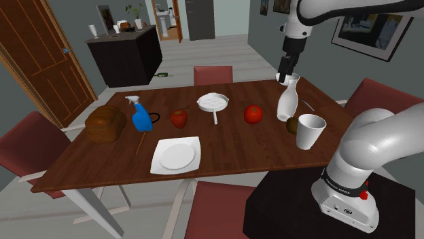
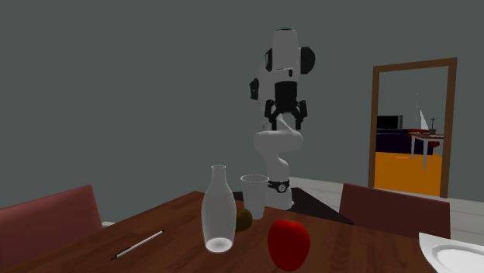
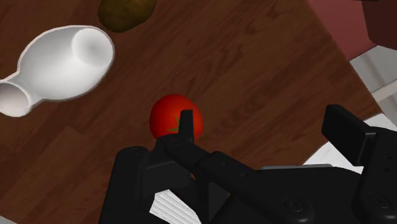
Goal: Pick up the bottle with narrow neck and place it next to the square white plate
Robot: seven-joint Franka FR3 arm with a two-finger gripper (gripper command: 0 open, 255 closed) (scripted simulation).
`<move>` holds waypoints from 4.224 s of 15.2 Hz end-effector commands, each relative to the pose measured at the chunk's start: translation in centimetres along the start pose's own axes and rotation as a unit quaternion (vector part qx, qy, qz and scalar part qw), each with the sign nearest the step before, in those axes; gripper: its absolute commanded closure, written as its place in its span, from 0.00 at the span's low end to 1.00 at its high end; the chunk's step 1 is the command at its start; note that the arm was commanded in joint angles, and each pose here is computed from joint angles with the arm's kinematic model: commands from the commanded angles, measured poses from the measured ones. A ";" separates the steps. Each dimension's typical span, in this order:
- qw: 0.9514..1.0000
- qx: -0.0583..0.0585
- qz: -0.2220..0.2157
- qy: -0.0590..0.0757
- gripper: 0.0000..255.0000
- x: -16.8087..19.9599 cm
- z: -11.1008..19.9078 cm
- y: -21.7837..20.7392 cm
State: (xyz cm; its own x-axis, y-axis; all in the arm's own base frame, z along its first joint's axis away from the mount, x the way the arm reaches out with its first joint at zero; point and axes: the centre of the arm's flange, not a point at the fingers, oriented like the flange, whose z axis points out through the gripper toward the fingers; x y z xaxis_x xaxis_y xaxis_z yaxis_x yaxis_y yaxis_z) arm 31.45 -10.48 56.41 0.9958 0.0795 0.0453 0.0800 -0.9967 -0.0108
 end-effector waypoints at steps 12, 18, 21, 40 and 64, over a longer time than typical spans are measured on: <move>1.000 0.000 0.007 0.021 0.00 -0.6 6.0 15.9; 0.999 0.000 0.010 0.031 0.00 -0.8 9.0 23.3; 0.999 0.000 0.010 0.033 0.00 -0.8 10.1 24.7; 0.999 0.000 0.010 0.033 1.00 -0.5 13.5 24.7; 0.999 0.000 0.010 0.033 1.00 -0.1 3.5 24.6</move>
State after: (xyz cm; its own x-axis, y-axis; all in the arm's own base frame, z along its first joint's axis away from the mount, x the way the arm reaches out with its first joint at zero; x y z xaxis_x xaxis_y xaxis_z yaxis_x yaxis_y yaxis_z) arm 33.51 -34.86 51.97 0.9922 0.0579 0.1107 0.0597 -0.9981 -0.0132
